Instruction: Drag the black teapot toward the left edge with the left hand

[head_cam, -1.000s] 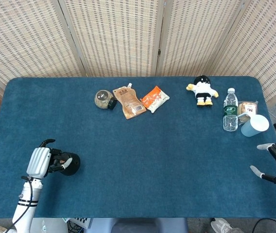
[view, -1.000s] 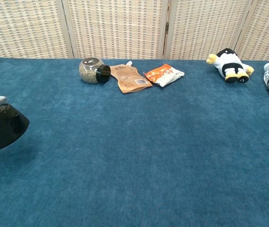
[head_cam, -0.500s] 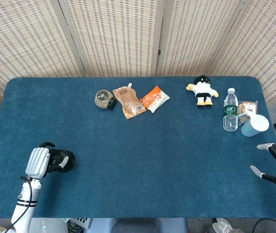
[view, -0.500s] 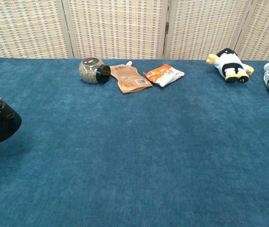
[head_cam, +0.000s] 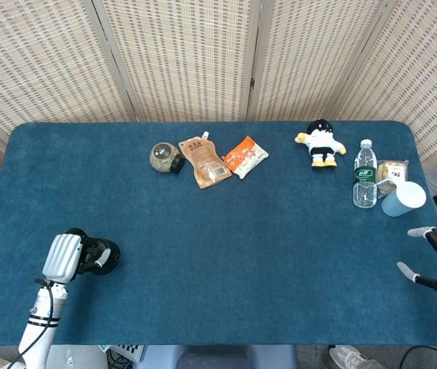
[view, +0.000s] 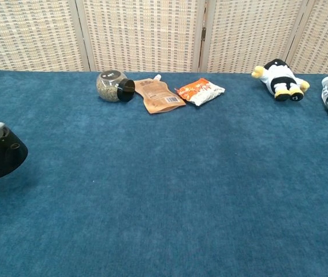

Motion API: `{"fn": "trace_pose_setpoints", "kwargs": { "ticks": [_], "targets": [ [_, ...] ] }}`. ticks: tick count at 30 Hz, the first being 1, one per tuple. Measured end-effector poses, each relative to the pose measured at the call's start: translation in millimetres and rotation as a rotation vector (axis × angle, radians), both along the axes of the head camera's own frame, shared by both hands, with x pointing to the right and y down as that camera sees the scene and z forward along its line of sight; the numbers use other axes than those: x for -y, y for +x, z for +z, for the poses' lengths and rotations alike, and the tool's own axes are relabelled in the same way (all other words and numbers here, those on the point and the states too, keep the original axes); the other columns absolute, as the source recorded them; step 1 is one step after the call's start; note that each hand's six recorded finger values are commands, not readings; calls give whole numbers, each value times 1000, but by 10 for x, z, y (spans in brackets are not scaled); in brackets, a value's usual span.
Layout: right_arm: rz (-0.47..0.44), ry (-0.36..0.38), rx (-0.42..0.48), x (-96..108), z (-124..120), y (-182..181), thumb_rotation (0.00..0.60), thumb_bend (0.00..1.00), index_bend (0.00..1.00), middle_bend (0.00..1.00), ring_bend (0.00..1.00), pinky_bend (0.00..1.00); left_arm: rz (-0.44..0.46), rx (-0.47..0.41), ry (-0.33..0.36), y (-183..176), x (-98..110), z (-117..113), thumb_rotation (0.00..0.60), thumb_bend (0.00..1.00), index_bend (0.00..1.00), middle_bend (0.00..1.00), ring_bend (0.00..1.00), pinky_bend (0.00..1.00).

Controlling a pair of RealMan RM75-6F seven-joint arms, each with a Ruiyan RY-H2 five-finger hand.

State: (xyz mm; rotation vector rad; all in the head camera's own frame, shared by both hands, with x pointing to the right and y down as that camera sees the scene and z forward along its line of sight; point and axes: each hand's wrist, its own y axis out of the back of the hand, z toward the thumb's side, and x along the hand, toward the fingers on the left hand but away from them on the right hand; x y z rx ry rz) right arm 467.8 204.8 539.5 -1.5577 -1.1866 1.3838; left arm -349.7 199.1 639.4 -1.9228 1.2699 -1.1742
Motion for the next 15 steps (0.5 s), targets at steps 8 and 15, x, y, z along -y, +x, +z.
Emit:
{"fn": "trace_pose_setpoints", "kwargs": {
  "ticks": [8,15],
  "targets": [
    [2,-2,-1,-2,7,4,600,145,361,371,263,75,4,6,4,-2,5,14,600,305,963,1000,857,595],
    [3,-1,-1,-4,5,3,600,146,361,371,263,75,7,9,4,1,1,28,600,305,963,1000,854,598]
  ]
}}
